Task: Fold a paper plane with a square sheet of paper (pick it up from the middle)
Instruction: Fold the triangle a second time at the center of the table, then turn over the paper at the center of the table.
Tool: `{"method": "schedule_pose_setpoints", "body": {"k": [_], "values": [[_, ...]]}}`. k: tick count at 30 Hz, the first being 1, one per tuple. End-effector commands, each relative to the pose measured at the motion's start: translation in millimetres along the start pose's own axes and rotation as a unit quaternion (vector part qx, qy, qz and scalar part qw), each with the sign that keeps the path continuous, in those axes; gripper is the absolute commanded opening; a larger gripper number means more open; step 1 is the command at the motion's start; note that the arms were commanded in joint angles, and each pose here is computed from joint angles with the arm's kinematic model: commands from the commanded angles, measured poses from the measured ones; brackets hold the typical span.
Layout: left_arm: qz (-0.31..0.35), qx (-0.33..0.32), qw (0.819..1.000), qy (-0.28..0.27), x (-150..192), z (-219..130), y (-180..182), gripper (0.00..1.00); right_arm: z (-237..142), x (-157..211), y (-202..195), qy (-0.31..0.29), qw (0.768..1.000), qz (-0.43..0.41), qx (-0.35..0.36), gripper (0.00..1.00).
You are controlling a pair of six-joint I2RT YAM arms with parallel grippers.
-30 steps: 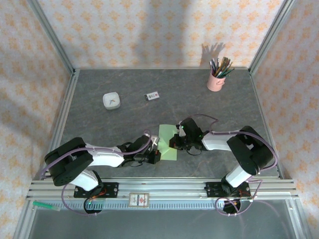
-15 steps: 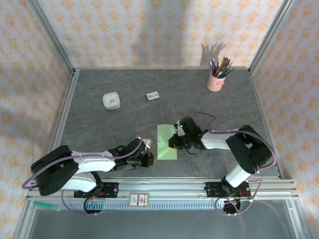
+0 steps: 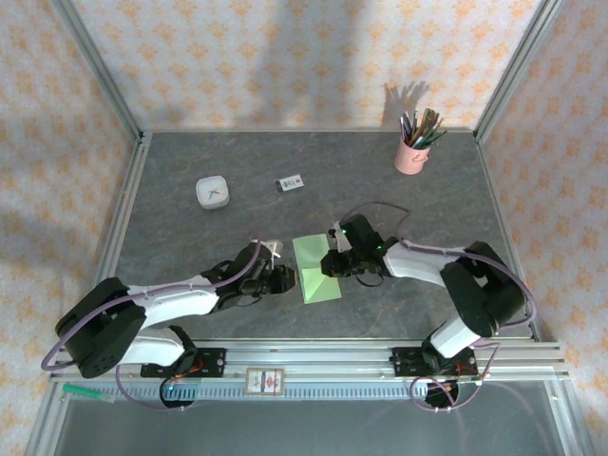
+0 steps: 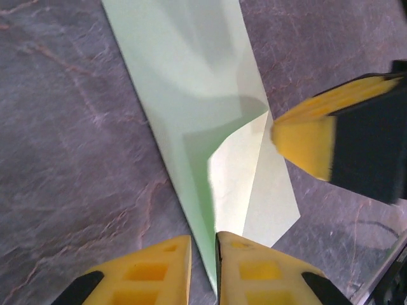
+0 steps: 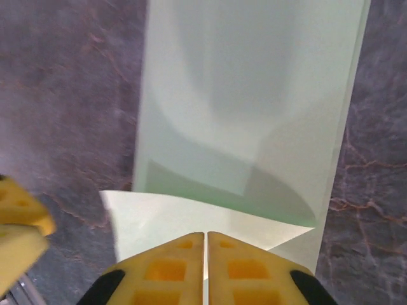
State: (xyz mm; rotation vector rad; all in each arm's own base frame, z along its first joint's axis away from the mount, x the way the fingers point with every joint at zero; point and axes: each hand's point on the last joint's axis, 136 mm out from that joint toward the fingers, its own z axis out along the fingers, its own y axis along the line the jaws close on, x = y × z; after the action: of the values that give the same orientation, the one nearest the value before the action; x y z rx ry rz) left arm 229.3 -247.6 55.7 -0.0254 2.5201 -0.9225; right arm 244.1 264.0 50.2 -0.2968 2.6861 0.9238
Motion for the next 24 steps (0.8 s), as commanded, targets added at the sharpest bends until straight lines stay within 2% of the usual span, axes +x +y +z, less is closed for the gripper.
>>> {"method": "schedule_pose_setpoints", "body": {"k": [1, 4, 8, 11, 20, 24], "values": [[-0.003, 0.012, 1.0, -0.015, -15, 6, -12, 0.23, -24, -11, -19, -0.051, 0.995, 0.039, 0.07, 0.14], [-0.011, 0.04, 0.999, -0.009, -14, 11, -21, 0.27, -35, -7, -27, -0.073, 0.991, 0.058, 0.095, 0.19], [-0.002, 0.052, 0.999, -0.008, -14, 11, -26, 0.35, -38, -3, -11, -0.082, 0.993, 0.074, 0.041, 0.25], [0.008, 0.052, 0.999, -0.004, -15, 14, -28, 0.4, -34, 0, -8, -0.079, 0.994, 0.075, 0.031, 0.27], [0.041, -0.005, 0.999, 0.007, -25, 33, -18, 0.42, -31, 5, -12, -0.073, 0.994, 0.077, 0.036, 0.27], [0.038, -0.004, 0.999, 0.016, -22, 39, -17, 0.42, -35, 11, -15, -0.063, 0.995, 0.069, 0.048, 0.28]]}}
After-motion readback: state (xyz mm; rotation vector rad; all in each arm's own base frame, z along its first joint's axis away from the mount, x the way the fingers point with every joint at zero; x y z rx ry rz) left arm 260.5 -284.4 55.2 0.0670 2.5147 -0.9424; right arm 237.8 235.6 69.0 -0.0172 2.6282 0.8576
